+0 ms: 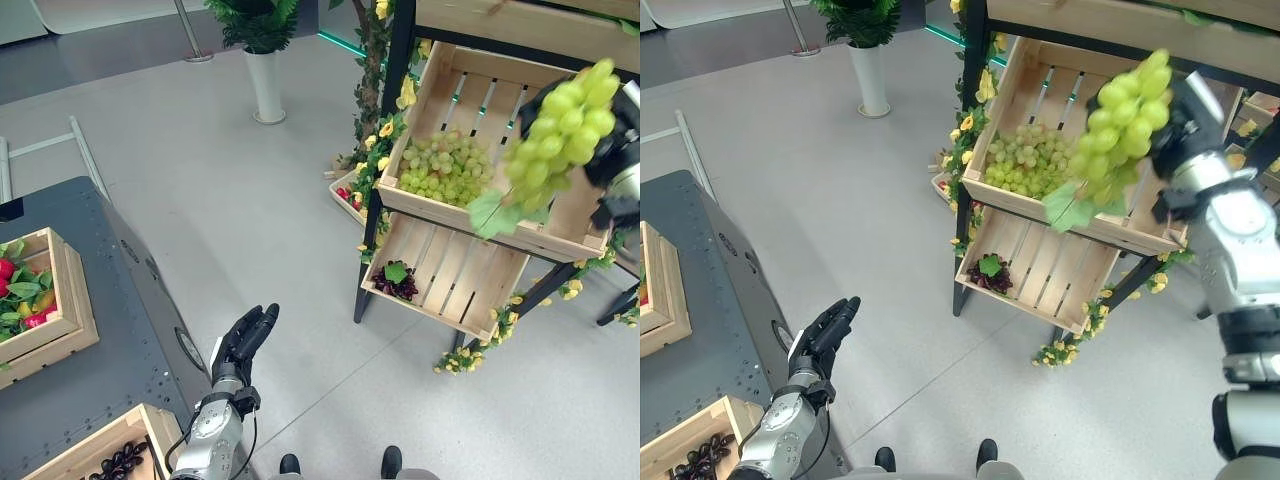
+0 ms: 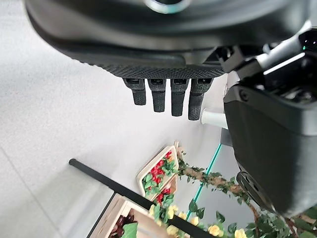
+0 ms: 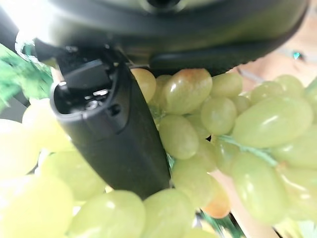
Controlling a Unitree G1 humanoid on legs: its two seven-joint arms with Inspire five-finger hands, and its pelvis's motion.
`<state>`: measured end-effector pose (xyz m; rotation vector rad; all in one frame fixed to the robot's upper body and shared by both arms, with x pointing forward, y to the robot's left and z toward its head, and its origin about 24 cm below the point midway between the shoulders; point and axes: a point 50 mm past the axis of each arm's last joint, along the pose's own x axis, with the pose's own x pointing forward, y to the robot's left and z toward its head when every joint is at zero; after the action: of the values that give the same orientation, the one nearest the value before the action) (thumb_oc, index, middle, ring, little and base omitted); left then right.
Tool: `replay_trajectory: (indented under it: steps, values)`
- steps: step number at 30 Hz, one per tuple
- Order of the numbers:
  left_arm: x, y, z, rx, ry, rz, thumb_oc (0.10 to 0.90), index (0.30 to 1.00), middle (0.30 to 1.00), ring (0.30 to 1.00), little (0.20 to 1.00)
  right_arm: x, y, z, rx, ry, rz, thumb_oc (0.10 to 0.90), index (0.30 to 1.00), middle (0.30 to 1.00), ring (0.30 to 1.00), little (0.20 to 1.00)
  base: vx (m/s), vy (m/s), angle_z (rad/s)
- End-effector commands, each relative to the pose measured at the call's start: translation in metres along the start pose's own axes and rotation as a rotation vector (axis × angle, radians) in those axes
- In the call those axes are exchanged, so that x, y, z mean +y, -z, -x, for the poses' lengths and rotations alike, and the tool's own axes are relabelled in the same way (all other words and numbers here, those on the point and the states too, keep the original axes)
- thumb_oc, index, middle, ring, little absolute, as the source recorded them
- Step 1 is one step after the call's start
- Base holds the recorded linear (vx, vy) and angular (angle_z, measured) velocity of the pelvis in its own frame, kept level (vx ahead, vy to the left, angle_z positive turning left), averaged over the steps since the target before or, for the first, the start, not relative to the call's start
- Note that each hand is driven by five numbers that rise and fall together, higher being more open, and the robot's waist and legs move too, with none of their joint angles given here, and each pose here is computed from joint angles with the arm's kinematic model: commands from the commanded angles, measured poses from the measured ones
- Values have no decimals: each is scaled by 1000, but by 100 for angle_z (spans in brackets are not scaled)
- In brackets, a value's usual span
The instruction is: Pick up the fruits from the basket on one side to the basket on the other side
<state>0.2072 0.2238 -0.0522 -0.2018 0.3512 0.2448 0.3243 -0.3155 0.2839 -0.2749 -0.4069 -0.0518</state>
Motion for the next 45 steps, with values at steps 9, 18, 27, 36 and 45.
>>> replay_trajectory:
  steps: [9, 18, 27, 36, 45]
  values:
    - [-4, -35, -5, -189, 101, -85, 800, 900, 900, 900, 900, -37, -85, -33, -227, 281, 366, 400, 300, 300, 300, 300, 31, -21, 1]
    - [-7, -34, -4, -189, 93, -78, 800, 900, 900, 900, 900, -27, -80, -41, -197, 266, 882, 400, 300, 300, 300, 300, 13, -6, 1]
    - [-6, -30, -3, -172, 83, -65, 800, 900, 900, 900, 900, -30, -31, -36, -29, 170, 1151, 400, 300, 300, 300, 300, -8, -6, 7]
    - [-6, -30, -3, -170, 72, -54, 800, 900, 900, 900, 900, -47, 19, -19, 173, 178, 1218, 400, 300, 300, 300, 300, -12, -2, 7]
    - [-9, -29, -3, -173, 64, -35, 800, 900, 900, 900, 900, -68, 59, 4, 532, 145, 1207, 400, 300, 300, 300, 300, 0, 0, 0]
